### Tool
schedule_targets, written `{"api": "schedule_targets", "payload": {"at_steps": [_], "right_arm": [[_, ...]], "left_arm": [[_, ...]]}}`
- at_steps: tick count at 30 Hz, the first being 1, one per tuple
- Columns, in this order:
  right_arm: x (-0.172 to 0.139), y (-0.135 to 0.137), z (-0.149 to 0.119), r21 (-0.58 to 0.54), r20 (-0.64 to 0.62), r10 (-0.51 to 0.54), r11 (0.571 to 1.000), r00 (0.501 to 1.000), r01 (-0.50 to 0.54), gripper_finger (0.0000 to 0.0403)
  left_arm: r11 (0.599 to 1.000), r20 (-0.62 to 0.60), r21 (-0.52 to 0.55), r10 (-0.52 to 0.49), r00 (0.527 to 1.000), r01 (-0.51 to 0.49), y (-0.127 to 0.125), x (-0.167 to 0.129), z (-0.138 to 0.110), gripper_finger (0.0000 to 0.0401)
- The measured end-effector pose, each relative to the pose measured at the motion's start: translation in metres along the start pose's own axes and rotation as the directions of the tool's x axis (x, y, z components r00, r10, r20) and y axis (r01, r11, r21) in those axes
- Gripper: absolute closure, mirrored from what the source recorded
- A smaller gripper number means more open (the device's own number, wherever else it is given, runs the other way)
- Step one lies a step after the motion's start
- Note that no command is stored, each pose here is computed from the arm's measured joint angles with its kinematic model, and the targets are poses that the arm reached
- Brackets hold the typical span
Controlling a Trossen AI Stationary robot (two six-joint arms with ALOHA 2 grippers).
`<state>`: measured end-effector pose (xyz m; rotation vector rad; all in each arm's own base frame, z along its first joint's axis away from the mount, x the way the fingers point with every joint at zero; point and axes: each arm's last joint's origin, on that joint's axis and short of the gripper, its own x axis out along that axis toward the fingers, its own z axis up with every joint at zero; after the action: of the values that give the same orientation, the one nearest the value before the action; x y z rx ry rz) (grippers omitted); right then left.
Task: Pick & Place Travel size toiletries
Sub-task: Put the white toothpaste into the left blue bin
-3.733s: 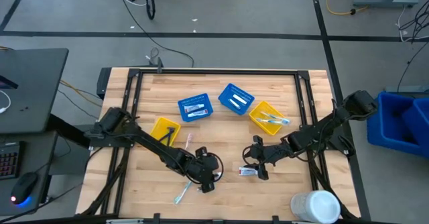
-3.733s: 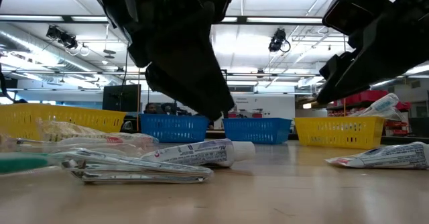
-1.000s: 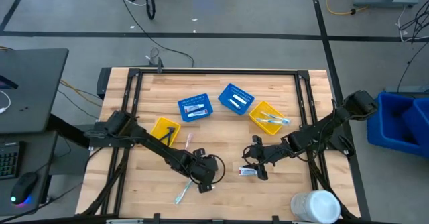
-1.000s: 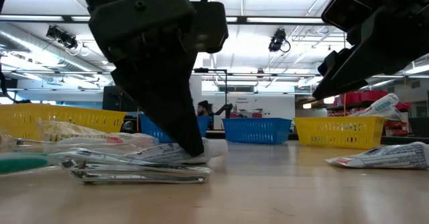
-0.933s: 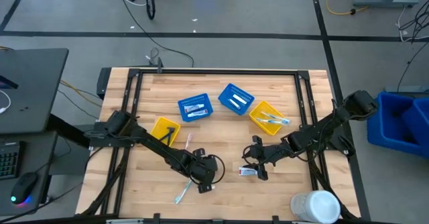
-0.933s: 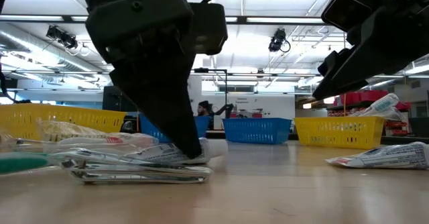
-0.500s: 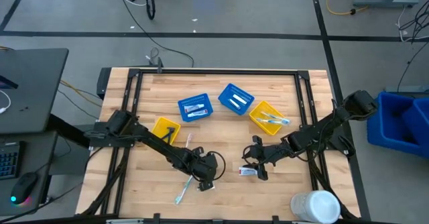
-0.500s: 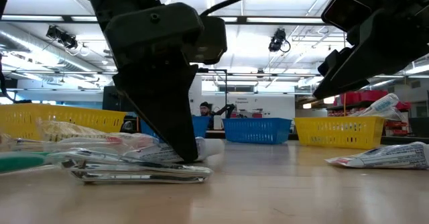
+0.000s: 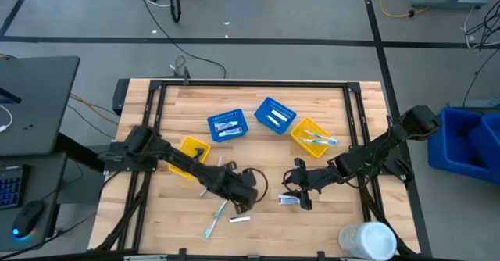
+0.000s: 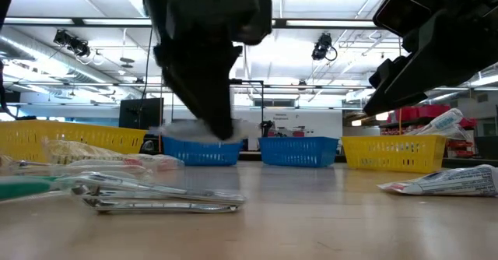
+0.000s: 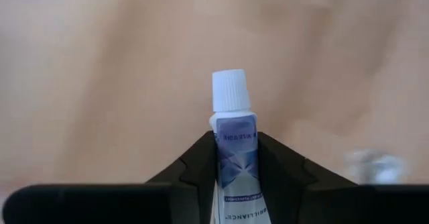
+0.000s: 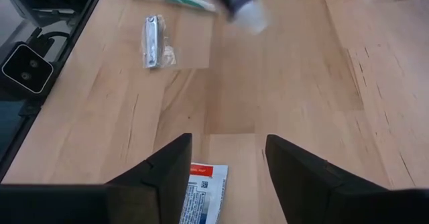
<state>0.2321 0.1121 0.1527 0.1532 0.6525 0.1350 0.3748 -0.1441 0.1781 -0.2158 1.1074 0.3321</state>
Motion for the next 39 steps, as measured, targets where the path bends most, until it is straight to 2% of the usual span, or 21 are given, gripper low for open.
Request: {"api": "schedule_targets", "payload": {"at_steps": [5, 11, 13, 19, 24, 30, 35, 39], "right_arm": [[0.000, 0.000, 0.000, 0.000, 0.000, 0.000, 1.000, 1.000, 0.000, 0.0197], [0.000, 0.000, 0.000, 0.000, 0.001, 0.000, 1.000, 1.000, 0.000, 0.0201], [0.000, 0.000, 0.000, 0.000, 0.000, 0.000, 1.000, 1.000, 0.000, 0.0205], [0.000, 0.000, 0.000, 0.000, 0.000, 0.000, 1.000, 1.000, 0.000, 0.0214], [0.000, 0.000, 0.000, 0.000, 0.000, 0.000, 1.000, 1.000, 0.000, 0.0211], [0.000, 0.000, 0.000, 0.000, 0.000, -0.001, 1.000, 1.000, 0.001, 0.0194], [0.000, 0.000, 0.000, 0.000, 0.000, -0.001, 1.000, 1.000, 0.001, 0.0184], [0.000, 0.000, 0.000, -0.001, -0.003, -0.002, 1.000, 1.000, 0.002, 0.0176]], "left_arm": [[0.970, -0.032, 0.024, 0.244, 0.969, -0.243, 0.028, -0.020, 0.023, 0.0298], [0.907, -0.125, -0.018, 0.415, 0.901, -0.420, 0.089, -0.019, 0.053, 0.0298], [0.893, -0.149, -0.020, 0.443, 0.884, -0.450, 0.112, -0.015, 0.063, 0.0298], [0.886, -0.208, -0.035, 0.446, 0.871, -0.462, 0.174, -0.003, 0.086, 0.0298], [0.919, -0.212, -0.068, 0.367, 0.906, -0.388, 0.209, 0.009, 0.096, 0.0298], [0.936, -0.254, -0.101, 0.305, 0.918, -0.339, 0.226, 0.027, 0.085, 0.0298], [0.929, -0.298, -0.102, 0.311, 0.902, -0.354, 0.234, 0.040, 0.069, 0.0295], [0.930, -0.314, -0.093, 0.312, 0.897, -0.356, 0.234, 0.047, 0.061, 0.0276]]}}
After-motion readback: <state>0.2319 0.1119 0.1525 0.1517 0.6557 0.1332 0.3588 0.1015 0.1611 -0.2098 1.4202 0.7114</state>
